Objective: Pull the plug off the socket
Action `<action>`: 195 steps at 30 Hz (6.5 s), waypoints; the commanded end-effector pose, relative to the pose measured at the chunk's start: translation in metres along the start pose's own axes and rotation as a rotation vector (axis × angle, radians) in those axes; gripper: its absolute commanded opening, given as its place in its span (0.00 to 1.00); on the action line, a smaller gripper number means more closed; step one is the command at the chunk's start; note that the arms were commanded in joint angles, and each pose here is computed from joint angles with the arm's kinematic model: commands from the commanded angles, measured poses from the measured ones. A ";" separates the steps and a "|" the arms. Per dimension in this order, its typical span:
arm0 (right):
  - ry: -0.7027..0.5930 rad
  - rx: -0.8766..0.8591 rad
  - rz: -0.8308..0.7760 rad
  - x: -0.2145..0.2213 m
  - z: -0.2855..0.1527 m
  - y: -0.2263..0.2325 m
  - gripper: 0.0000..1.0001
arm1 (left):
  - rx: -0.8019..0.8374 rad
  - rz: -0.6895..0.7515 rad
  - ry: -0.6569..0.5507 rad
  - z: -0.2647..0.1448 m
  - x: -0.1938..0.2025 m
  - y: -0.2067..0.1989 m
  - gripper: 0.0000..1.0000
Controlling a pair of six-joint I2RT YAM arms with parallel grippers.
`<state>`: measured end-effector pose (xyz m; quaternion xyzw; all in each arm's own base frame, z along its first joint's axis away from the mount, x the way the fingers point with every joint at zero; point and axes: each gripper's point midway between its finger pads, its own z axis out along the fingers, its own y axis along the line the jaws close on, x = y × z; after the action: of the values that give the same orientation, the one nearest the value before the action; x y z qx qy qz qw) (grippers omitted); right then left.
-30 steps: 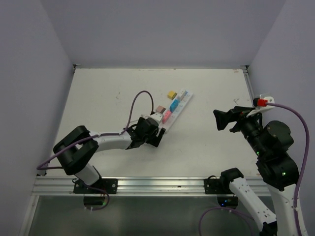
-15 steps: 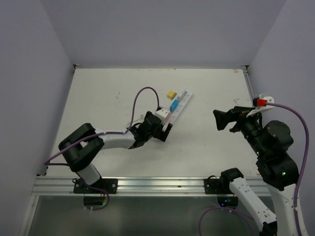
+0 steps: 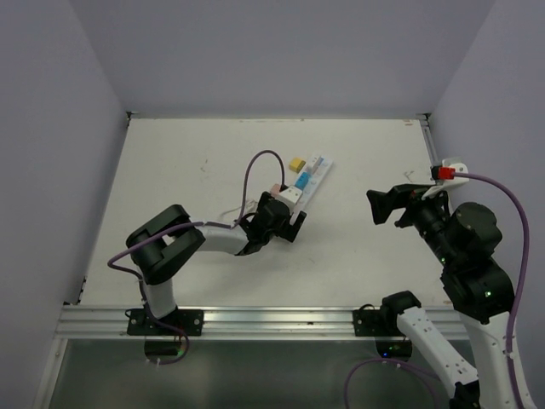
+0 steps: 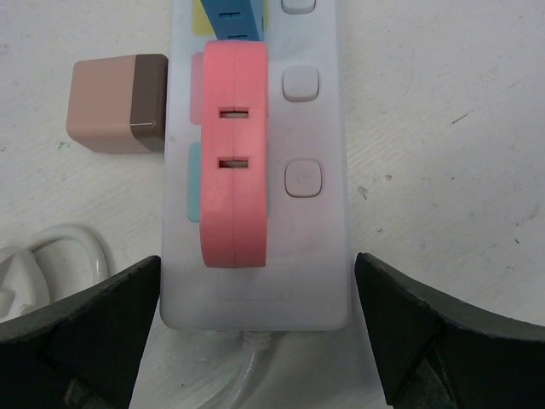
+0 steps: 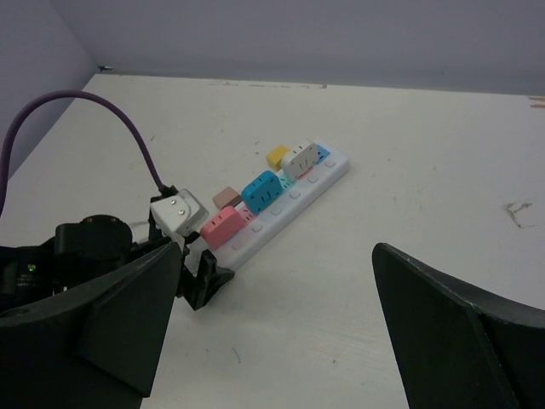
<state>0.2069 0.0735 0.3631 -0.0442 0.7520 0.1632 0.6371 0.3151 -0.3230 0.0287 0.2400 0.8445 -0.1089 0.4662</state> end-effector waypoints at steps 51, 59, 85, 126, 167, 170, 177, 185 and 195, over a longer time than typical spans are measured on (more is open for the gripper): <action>0.420 0.567 0.284 0.117 0.242 -0.033 0.99 | 0.027 -0.076 0.140 0.005 0.036 -0.013 0.00; 0.451 0.662 0.286 0.152 0.282 -0.029 0.95 | 0.087 -0.105 0.170 0.001 0.044 -0.024 0.00; 0.546 0.759 0.280 0.205 0.312 -0.047 0.60 | -0.024 -0.092 0.328 0.009 0.077 -0.030 0.00; 0.610 0.741 0.304 0.177 0.346 -0.070 0.00 | -0.066 0.026 0.555 0.031 0.124 -0.047 0.00; 0.688 0.657 0.237 0.204 0.314 -0.046 0.00 | -0.032 0.028 0.614 0.033 0.133 -0.055 0.00; 0.677 0.664 0.239 0.201 0.316 -0.045 0.00 | -0.032 0.030 0.619 0.033 0.135 -0.055 0.00; 0.642 0.675 0.279 0.168 0.329 -0.050 0.00 | -0.020 0.029 0.631 0.032 0.137 -0.057 0.00; 0.654 0.666 0.336 0.156 0.336 -0.064 0.00 | -0.023 0.031 0.639 0.032 0.138 -0.057 0.00; 0.627 0.672 0.334 0.153 0.308 -0.086 0.00 | -0.035 -0.021 0.631 0.027 0.136 -0.044 0.00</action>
<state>0.4931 0.1180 0.1041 0.2322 0.9324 -0.0411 0.2739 0.3336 -0.4089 0.0085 0.2032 0.8904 -0.0939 0.3964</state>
